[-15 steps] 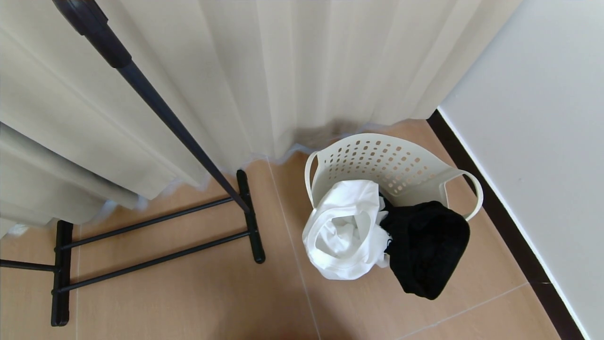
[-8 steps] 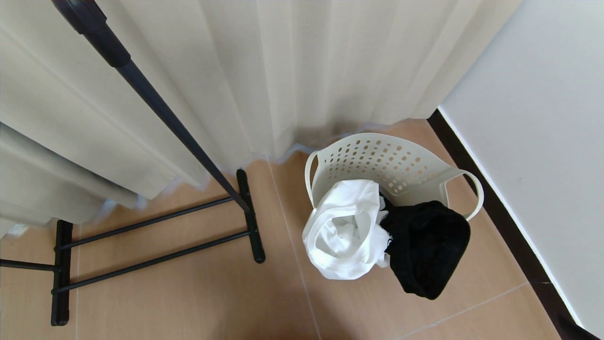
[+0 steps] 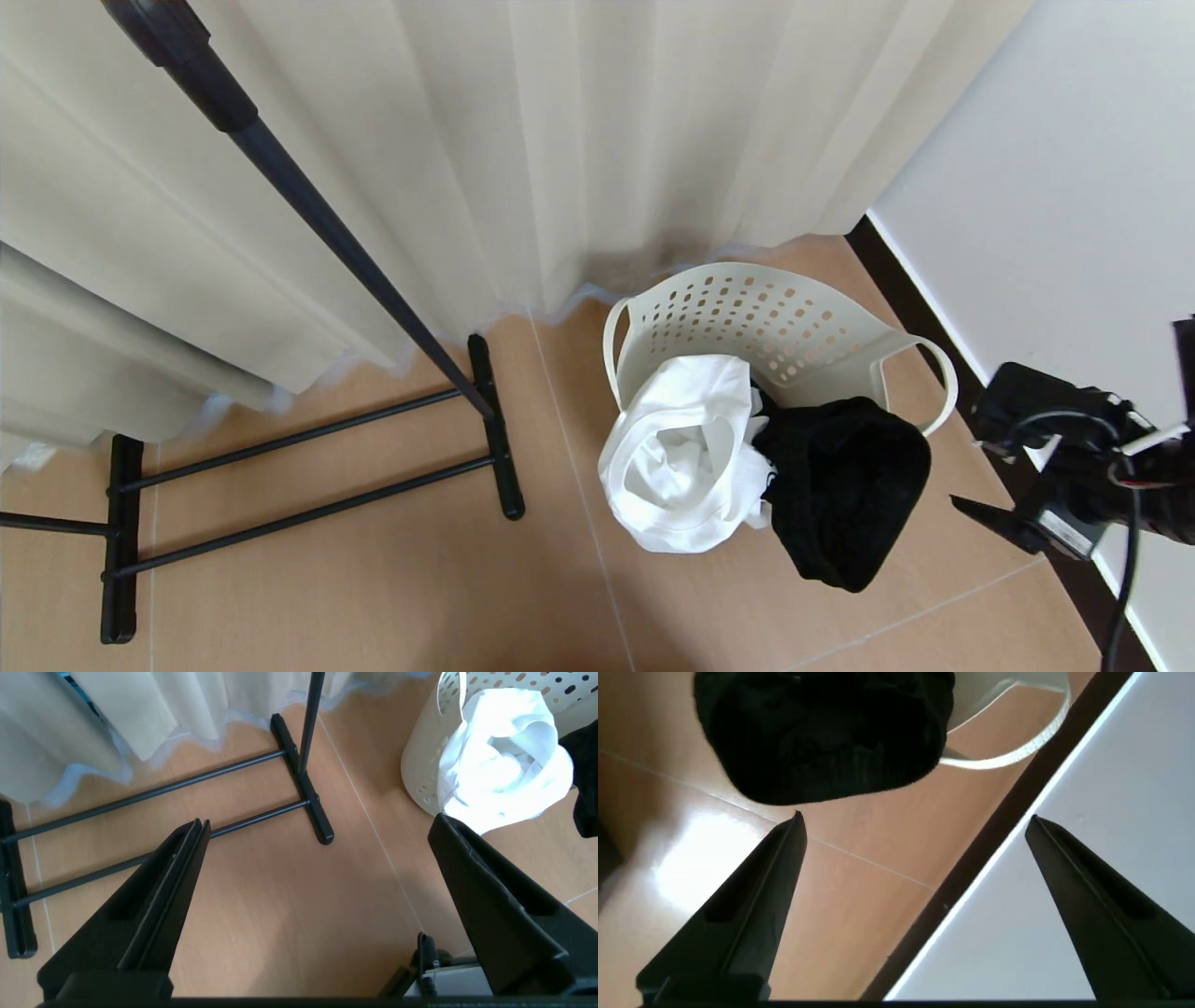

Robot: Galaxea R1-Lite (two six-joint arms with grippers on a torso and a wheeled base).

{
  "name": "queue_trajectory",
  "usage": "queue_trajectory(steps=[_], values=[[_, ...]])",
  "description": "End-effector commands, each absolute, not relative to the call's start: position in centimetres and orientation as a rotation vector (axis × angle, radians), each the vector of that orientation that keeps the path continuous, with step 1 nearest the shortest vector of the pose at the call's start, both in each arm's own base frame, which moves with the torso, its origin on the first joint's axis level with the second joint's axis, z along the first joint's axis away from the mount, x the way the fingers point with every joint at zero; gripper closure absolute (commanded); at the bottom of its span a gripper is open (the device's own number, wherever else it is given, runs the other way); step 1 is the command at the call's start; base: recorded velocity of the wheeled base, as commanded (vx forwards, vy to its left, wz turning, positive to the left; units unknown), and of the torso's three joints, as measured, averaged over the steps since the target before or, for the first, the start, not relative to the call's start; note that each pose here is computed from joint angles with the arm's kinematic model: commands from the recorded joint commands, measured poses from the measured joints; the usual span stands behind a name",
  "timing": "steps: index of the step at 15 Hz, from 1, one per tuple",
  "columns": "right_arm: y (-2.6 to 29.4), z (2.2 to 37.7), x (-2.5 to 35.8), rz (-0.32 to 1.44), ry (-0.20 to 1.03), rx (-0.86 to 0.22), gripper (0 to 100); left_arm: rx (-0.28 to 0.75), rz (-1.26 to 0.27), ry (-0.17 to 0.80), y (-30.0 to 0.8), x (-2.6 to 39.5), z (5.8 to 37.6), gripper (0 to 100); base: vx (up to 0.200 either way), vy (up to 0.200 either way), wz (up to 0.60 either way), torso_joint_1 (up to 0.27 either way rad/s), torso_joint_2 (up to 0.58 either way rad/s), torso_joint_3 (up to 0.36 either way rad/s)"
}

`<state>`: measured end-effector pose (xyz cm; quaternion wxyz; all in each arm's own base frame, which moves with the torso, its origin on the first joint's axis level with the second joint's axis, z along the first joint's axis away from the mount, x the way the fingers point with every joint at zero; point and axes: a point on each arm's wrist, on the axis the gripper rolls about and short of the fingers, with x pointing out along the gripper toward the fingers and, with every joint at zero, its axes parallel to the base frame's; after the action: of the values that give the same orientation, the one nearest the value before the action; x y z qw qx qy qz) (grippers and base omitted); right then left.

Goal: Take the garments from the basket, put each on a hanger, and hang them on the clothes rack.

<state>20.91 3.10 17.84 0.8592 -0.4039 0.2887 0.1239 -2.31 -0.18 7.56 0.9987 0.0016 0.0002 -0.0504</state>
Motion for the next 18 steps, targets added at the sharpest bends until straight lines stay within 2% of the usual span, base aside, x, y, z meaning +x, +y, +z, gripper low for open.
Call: queue_trajectory(steps=[1,5,11,16,17,18], values=[[4.5,12.7,27.6,0.267,0.686,-0.981,0,0.003,-0.101,0.001,-0.2,-2.3,7.6,0,0.0,0.0,0.0,0.0,0.0,0.0],[5.0,8.6,32.1,0.19,0.611,-1.038,0,0.003,-0.101,0.001,-0.2,-2.3,7.6,0,0.0,0.0,0.0,0.0,0.0,0.0],[4.4,8.6,35.0,0.136,0.59,-1.028,0,0.003,-0.101,0.001,-0.2,-2.3,7.6,0,0.0,0.0,0.0,0.0,0.0,0.0],[3.8,8.6,35.6,0.114,0.591,-1.021,0,0.003,-0.101,0.001,-0.2,-2.3,7.6,0,0.0,0.0,0.0,0.0,0.0,0.0],[3.8,8.6,35.6,0.113,0.589,-1.02,100,0.003,-0.101,0.001,-0.2,-2.3,7.6,0,0.0,0.0,0.0,0.0,0.0,0.0],[3.8,8.6,35.6,0.113,0.587,-1.018,100,0.003,-0.101,0.001,-0.2,-2.3,7.6,0,0.0,0.0,0.0,0.0,0.0,0.0]])
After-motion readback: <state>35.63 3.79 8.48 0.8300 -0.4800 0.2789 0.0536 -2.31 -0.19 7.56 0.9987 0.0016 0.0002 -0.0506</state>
